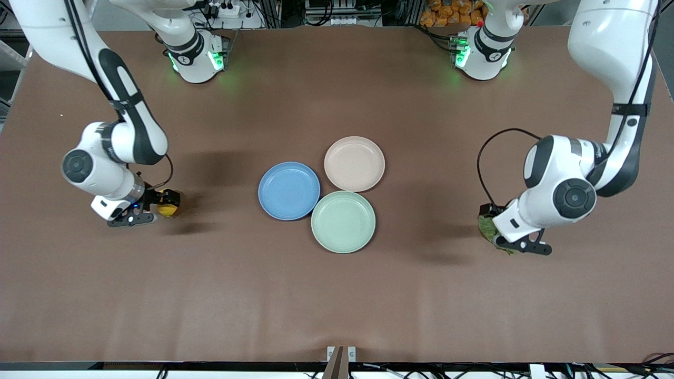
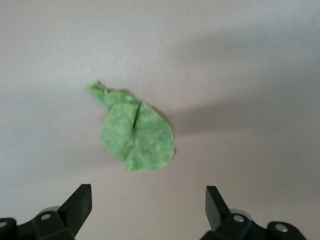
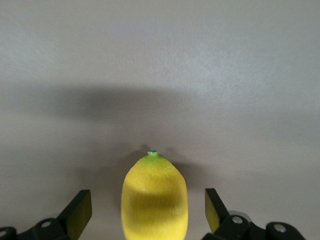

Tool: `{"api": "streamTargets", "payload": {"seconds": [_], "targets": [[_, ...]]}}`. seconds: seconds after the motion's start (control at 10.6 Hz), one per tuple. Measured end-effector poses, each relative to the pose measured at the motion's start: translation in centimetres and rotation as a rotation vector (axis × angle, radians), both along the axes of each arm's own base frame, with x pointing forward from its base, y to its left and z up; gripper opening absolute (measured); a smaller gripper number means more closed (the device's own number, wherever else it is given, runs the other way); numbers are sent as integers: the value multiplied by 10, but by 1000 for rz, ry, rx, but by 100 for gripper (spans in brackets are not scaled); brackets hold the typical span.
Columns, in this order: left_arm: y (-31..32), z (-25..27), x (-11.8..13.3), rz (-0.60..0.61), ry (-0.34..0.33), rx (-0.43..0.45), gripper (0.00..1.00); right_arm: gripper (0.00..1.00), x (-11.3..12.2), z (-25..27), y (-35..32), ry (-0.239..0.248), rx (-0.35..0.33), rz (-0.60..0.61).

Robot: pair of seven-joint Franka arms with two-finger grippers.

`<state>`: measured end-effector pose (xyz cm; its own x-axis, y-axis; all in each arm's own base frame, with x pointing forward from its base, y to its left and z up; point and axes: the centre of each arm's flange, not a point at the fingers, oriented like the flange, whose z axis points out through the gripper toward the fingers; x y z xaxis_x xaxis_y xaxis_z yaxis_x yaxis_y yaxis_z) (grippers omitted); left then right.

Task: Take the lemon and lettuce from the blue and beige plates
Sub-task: 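Lower the lettuce and lemon onto the table and open both grippers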

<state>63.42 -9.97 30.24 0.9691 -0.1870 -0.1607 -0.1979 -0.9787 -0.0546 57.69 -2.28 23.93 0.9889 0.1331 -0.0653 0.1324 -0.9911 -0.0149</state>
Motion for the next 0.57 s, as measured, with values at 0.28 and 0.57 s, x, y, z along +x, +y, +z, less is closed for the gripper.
{"api": "streamTargets", "payload": {"seconds": [0.28,0.57], "targets": [[17,2,-45,49,-35,-25,100,100,19,61,-1,58,8,0],[23,28,-80,90,-75,-62,100,100,28,122,-11,100,14,-15]]}}
